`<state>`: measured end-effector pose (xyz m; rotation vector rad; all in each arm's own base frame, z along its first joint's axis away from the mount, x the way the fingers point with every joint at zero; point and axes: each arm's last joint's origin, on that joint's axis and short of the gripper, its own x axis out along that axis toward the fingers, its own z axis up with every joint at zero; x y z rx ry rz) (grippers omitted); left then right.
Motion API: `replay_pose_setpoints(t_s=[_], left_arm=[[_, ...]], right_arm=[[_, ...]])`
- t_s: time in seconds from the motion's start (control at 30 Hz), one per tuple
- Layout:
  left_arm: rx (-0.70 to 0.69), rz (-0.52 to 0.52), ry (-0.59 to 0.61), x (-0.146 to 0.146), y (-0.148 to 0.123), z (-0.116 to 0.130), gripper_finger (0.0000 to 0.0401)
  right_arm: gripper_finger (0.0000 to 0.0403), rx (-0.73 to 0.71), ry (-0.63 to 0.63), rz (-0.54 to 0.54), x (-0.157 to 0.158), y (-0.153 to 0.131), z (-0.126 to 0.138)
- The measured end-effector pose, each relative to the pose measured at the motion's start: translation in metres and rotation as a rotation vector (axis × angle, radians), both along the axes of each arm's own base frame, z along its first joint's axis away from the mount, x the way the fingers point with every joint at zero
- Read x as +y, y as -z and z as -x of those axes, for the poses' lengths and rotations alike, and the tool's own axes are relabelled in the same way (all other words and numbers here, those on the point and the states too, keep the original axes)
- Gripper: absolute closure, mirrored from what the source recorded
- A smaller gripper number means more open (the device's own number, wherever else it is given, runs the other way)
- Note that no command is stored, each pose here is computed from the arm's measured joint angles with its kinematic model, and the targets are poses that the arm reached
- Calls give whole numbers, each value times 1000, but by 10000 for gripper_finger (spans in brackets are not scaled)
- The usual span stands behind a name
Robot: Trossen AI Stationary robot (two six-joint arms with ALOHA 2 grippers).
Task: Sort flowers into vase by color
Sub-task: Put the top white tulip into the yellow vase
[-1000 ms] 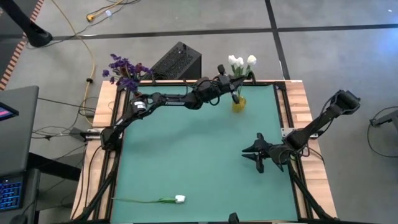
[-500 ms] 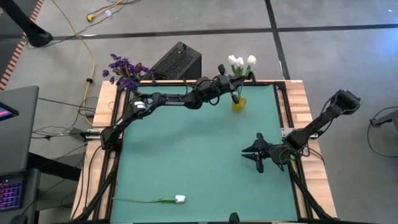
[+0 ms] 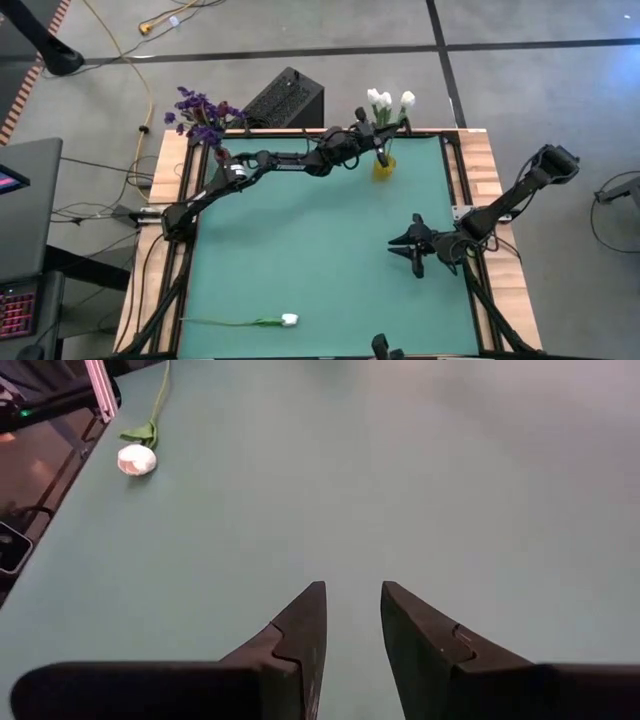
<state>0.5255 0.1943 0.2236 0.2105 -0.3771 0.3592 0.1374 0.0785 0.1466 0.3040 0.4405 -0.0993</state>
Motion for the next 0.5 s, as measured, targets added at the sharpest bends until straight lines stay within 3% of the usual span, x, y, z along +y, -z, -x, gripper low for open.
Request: replay_pose_setpoints(t_s=[0.2, 0.5], left_arm=[[-22, -25, -19, 0, -6, -1, 401], [109, 57, 2, -2, 8, -7, 401]], right_arm=[[278, -1, -1, -8, 0, 0, 0], [278, 9, -7, 4, 0, 1, 1]])
